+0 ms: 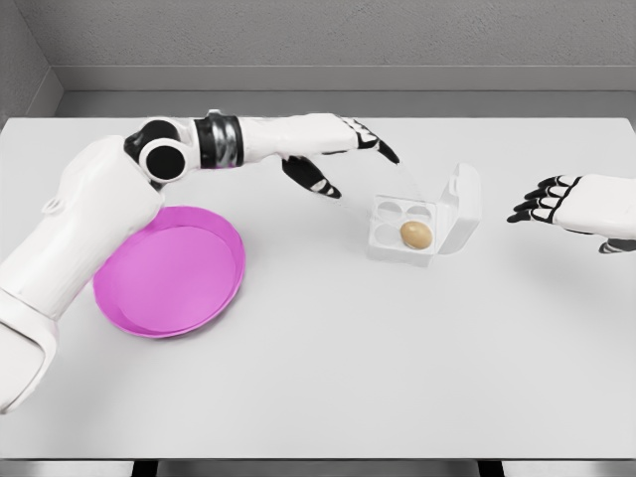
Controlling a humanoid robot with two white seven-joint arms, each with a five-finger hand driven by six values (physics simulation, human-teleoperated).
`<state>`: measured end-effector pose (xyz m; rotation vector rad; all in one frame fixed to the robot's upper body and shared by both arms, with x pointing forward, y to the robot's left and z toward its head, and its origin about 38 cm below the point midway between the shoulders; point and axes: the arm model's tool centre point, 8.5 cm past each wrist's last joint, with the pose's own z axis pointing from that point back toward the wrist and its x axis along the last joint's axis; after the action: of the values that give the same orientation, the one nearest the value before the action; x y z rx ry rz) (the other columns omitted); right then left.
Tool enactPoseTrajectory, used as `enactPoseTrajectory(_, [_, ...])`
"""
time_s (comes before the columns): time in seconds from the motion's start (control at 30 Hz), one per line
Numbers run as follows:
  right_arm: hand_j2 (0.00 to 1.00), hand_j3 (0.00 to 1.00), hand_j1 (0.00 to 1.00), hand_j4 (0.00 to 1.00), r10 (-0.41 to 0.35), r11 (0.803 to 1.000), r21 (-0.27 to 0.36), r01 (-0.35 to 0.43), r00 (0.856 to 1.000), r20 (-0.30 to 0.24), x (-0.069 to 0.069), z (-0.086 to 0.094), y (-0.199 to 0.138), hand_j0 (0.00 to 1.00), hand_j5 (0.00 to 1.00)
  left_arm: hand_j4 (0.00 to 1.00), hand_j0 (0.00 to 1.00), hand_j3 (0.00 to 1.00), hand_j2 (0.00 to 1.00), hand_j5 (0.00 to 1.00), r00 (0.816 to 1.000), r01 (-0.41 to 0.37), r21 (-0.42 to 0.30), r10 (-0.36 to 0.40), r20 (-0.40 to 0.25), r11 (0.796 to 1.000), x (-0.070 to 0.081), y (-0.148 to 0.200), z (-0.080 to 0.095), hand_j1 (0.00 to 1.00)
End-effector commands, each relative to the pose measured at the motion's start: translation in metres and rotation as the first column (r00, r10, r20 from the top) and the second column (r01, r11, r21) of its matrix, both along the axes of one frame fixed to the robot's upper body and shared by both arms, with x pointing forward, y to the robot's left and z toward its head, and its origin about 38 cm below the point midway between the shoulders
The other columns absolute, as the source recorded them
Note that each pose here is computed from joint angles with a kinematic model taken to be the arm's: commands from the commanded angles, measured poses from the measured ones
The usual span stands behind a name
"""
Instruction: Pack egg into the box and close the box lid
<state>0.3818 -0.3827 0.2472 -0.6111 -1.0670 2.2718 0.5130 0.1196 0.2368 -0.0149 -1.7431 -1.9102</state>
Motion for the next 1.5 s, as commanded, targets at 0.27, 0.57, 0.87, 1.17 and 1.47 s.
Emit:
enactPoseTrajectory(0.27, [1.0, 1.0, 1.0, 1.0, 0.064, 0.997, 0.043, -0.064, 0.998, 0.012, -0.003, -0.004, 0.027, 1.0, 1.0, 1.0, 1.0, 1.0, 1.0, 1.0, 0.948, -0.316, 0.001, 0.316, -0.046, 0.949, 0.015, 0.172, 0.015, 1.0])
enactPoseTrajectory(0.57, [1.0, 1.0, 1.0, 1.0, 0.118, 0.991, 0.065, -0.12, 0.992, 0.033, -0.006, -0.001, 0.047, 1.0, 1.0, 1.0, 1.0, 1.0, 1.0, 1.0, 0.947, -0.318, 0.048, 0.32, -0.044, 0.947, 0.011, 0.178, 0.005, 1.0])
enactPoseTrajectory(0.87, [1.0, 1.0, 1.0, 1.0, 0.158, 0.982, 0.097, -0.164, 0.985, 0.065, -0.005, 0.005, 0.066, 1.0, 1.0, 1.0, 1.0, 1.0, 1.0, 1.0, 0.944, -0.325, 0.052, 0.327, -0.042, 0.944, 0.01, 0.183, 0.006, 1.0])
enactPoseTrajectory(1.17, [1.0, 1.0, 1.0, 1.0, 0.255, 0.948, 0.186, -0.258, 0.966, 0.041, -0.004, -0.018, 0.117, 1.0, 1.0, 1.0, 1.0, 1.0, 1.0, 1.0, 0.944, -0.325, 0.052, 0.327, -0.042, 0.944, 0.01, 0.183, 0.006, 1.0])
enactPoseTrajectory(1.47, [1.0, 1.0, 1.0, 1.0, 0.275, 0.942, 0.193, -0.275, 0.961, 0.027, -0.005, -0.024, 0.125, 1.0, 1.0, 1.0, 1.0, 1.0, 1.0, 1.0, 0.939, -0.337, 0.05, 0.339, -0.057, 0.94, 0.012, 0.185, 0.002, 1.0])
